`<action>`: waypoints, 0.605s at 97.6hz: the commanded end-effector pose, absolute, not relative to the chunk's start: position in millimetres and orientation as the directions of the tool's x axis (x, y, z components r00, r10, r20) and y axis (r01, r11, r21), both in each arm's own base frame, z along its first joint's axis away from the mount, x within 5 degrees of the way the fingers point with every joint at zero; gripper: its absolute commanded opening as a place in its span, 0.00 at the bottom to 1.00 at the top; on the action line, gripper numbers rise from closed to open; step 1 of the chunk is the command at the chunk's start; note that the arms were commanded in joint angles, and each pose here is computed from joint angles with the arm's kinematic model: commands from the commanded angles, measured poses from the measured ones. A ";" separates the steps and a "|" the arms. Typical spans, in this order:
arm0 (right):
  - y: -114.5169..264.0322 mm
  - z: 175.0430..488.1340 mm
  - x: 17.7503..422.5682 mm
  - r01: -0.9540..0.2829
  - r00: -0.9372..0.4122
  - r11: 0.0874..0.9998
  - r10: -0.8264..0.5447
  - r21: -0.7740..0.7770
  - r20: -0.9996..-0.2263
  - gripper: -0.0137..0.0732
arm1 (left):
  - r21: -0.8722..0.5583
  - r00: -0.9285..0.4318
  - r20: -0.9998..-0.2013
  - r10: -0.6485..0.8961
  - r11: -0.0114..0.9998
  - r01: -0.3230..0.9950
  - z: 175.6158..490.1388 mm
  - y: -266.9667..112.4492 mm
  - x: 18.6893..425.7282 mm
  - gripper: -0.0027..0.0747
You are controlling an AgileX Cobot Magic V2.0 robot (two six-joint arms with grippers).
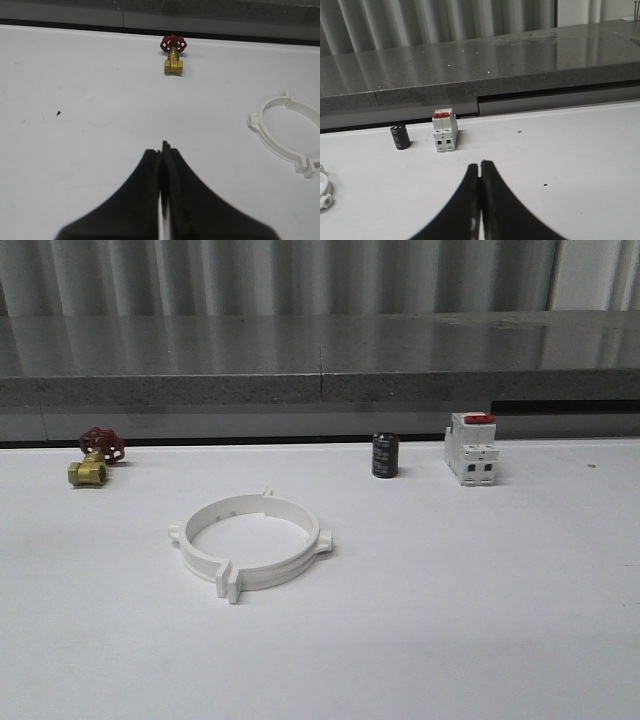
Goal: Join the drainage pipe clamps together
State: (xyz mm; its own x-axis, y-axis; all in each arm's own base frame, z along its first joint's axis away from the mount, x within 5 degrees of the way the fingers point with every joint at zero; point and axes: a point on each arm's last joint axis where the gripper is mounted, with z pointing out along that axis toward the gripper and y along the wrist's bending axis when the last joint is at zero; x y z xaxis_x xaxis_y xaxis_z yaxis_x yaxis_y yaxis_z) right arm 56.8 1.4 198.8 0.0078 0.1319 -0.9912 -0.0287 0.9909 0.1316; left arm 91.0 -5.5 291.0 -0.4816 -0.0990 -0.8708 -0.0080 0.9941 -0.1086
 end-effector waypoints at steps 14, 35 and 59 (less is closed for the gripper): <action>1.7 214.7 53.6 -0.046 0.136 0.992 0.126 0.121 -0.983 0.08 | -0.129 -0.401 -0.909 -0.117 0.992 0.002 304.8 -6.2 94.1 0.01; 1.7 214.7 53.6 -0.046 0.136 0.992 0.126 0.121 -0.983 0.08 | -0.116 -0.357 -0.928 -0.105 0.993 0.011 304.8 -5.5 92.2 0.01; 1.7 214.7 53.6 -0.046 0.136 0.992 0.126 0.121 -0.983 0.08 | -0.130 -0.017 -0.992 -0.128 0.986 0.109 293.7 -9.7 87.3 0.01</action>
